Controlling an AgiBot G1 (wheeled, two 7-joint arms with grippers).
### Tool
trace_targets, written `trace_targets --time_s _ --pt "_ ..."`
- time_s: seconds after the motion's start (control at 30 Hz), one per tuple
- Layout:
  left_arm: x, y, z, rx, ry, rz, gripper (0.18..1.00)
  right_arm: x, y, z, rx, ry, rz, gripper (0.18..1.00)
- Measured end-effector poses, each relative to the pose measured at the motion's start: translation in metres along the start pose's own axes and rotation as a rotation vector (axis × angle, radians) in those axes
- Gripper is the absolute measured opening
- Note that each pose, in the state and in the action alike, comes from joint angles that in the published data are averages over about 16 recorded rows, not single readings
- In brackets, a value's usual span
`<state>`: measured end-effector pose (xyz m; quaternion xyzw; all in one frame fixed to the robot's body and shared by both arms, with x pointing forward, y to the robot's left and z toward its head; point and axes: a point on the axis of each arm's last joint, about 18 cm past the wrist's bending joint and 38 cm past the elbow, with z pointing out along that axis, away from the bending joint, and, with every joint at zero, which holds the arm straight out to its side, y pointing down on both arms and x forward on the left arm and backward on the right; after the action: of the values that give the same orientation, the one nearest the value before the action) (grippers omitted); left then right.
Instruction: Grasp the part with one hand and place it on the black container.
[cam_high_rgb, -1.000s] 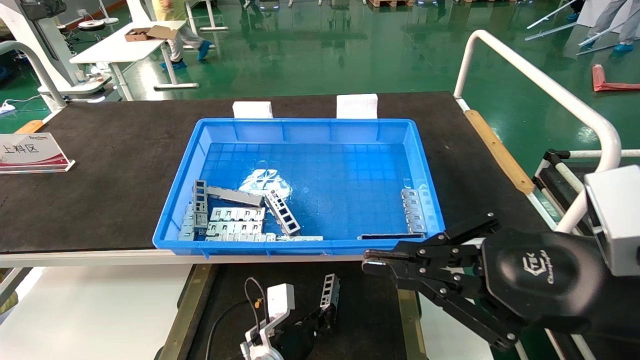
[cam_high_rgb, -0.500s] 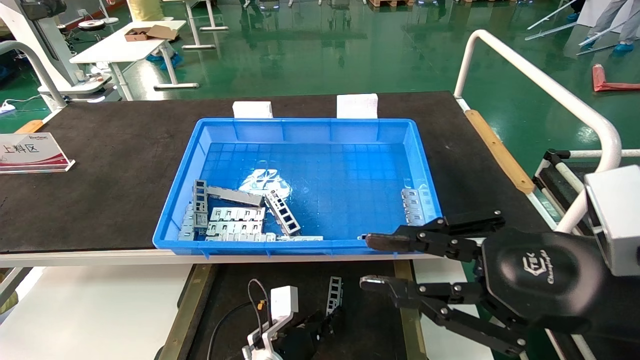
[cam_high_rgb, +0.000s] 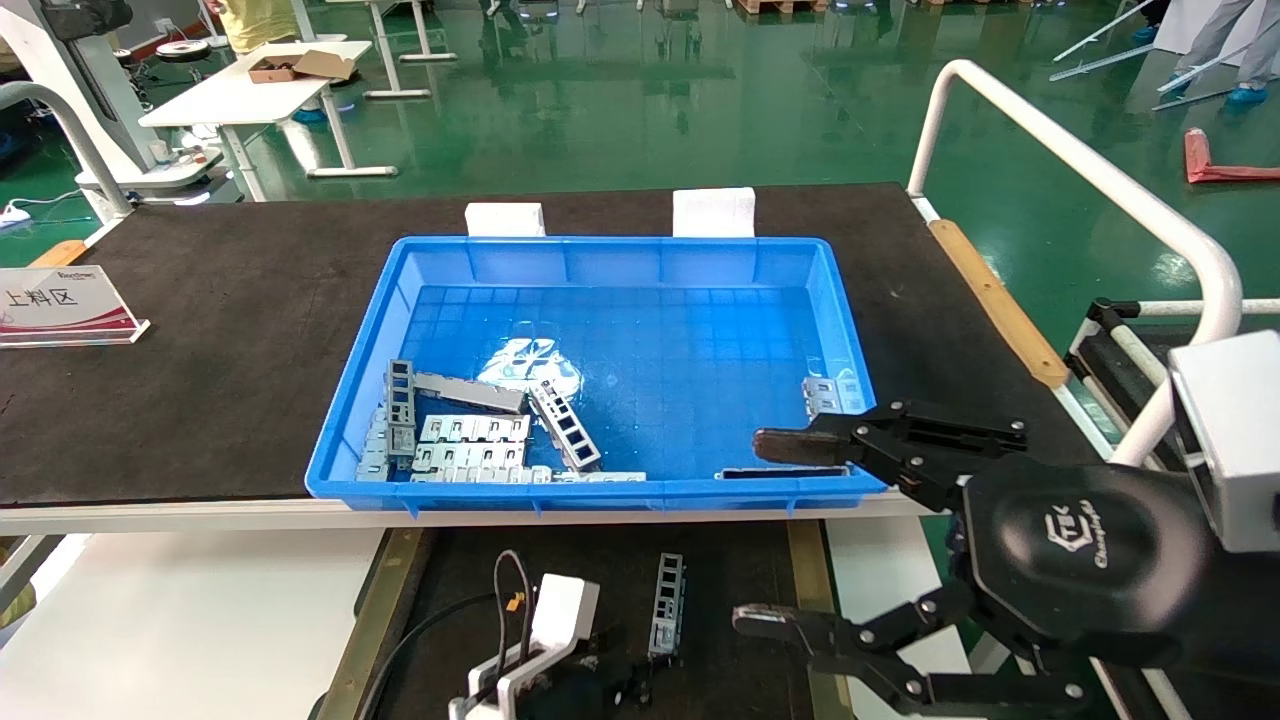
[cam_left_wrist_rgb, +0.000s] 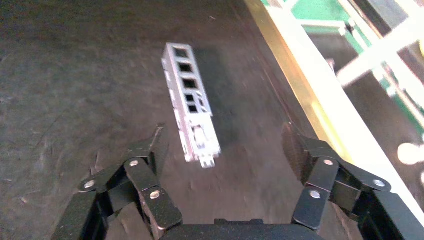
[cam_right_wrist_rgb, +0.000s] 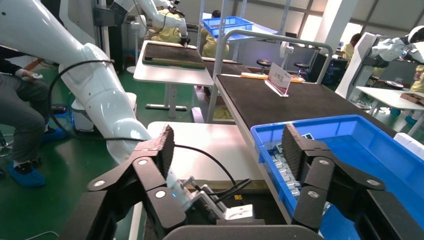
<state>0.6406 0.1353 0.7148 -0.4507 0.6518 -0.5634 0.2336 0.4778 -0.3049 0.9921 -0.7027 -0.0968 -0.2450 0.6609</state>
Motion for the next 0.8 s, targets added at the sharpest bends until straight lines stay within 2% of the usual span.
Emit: trace_targets --time_s 0.33,0.57,0.8 --pt "-0.011 -0.014 -0.036 -0.036 0.11 0.186 0.905 0.0 0.0 0.0 0.0 0.0 0.0 0.872" --pt "-0.019 -0.031 -0.057 -0.046 0.186 0.296 0.971 0.0 0.0 0.0 0.0 0.0 0.0 0.954" --pt "-0.022 -0.049 -0.079 -0.034 0.267 0.405 0.996 0.0 0.0 0.0 0.0 0.0 0.0 0.989"
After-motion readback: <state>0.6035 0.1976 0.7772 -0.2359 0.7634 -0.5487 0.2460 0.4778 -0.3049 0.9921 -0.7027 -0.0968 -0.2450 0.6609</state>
